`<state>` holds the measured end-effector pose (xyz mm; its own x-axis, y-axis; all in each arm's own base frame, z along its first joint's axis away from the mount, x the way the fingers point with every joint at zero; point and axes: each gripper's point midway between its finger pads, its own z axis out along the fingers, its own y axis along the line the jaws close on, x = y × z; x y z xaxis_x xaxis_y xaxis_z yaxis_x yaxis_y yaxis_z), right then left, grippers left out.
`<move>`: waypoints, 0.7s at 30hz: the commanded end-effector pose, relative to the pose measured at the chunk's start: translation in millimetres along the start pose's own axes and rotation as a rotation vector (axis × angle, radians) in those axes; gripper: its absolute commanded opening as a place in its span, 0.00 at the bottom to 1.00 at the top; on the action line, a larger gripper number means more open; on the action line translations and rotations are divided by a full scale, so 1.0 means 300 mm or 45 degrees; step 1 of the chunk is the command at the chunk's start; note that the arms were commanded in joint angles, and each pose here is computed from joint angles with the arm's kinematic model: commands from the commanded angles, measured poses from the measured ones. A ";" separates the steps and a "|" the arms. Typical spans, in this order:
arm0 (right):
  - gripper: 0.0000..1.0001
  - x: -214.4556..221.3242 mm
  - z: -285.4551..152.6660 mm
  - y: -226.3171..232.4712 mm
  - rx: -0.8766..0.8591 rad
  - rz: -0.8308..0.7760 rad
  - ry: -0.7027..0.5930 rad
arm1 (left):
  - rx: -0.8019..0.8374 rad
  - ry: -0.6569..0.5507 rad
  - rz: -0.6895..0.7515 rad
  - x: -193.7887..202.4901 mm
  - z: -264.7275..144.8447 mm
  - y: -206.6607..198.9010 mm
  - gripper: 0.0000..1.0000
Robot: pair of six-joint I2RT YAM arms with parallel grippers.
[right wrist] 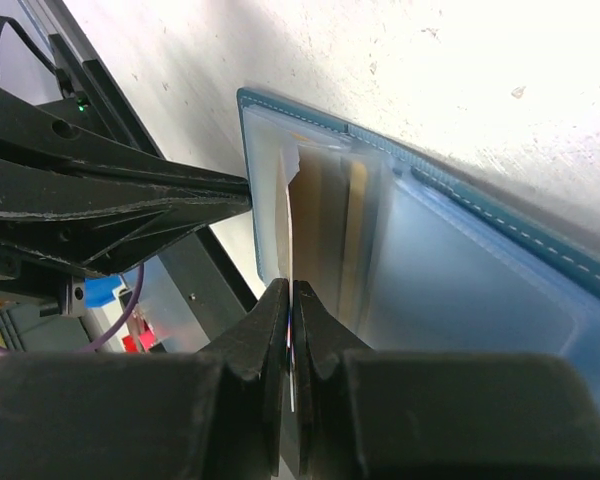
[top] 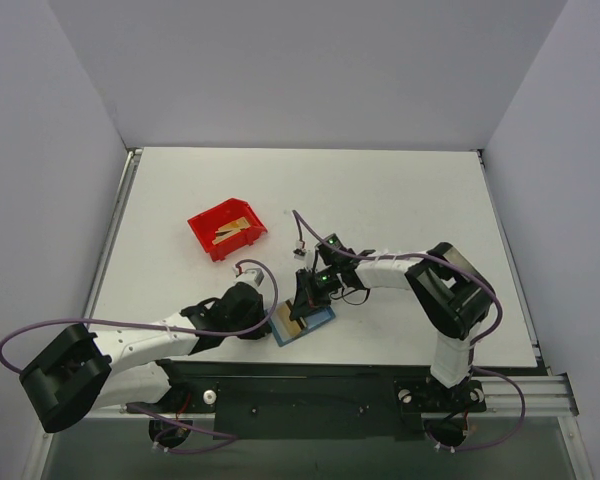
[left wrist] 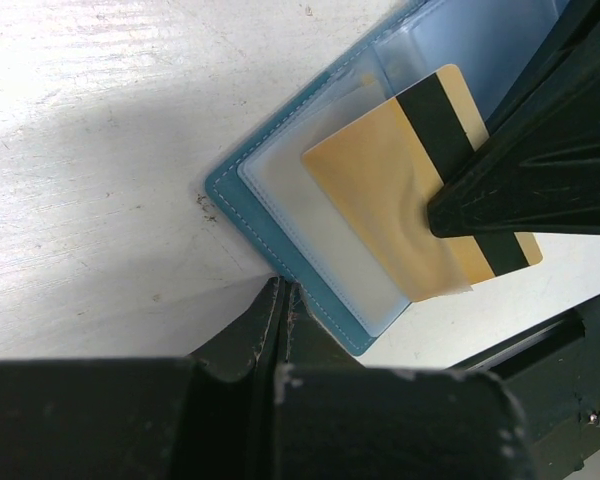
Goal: Put the credit cards into the card holder
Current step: Insert the credit card into the card holder.
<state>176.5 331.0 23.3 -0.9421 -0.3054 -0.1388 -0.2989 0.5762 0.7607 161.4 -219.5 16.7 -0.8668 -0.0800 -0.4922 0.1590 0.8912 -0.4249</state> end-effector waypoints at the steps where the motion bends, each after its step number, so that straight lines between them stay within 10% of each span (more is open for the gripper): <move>1: 0.00 0.013 0.039 0.017 -0.052 0.012 -0.007 | -0.043 0.032 0.031 0.019 0.007 0.024 0.00; 21: 0.00 0.023 0.087 -0.025 -0.072 0.039 -0.024 | -0.055 -0.040 0.059 -0.059 -0.059 -0.004 0.00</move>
<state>173.4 348.6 15.9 -0.9648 -0.2405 -0.1066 -0.2169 0.4979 0.8396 159.9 -213.8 17.8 -0.8668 -0.0701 -0.4937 0.1572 0.9012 -0.4039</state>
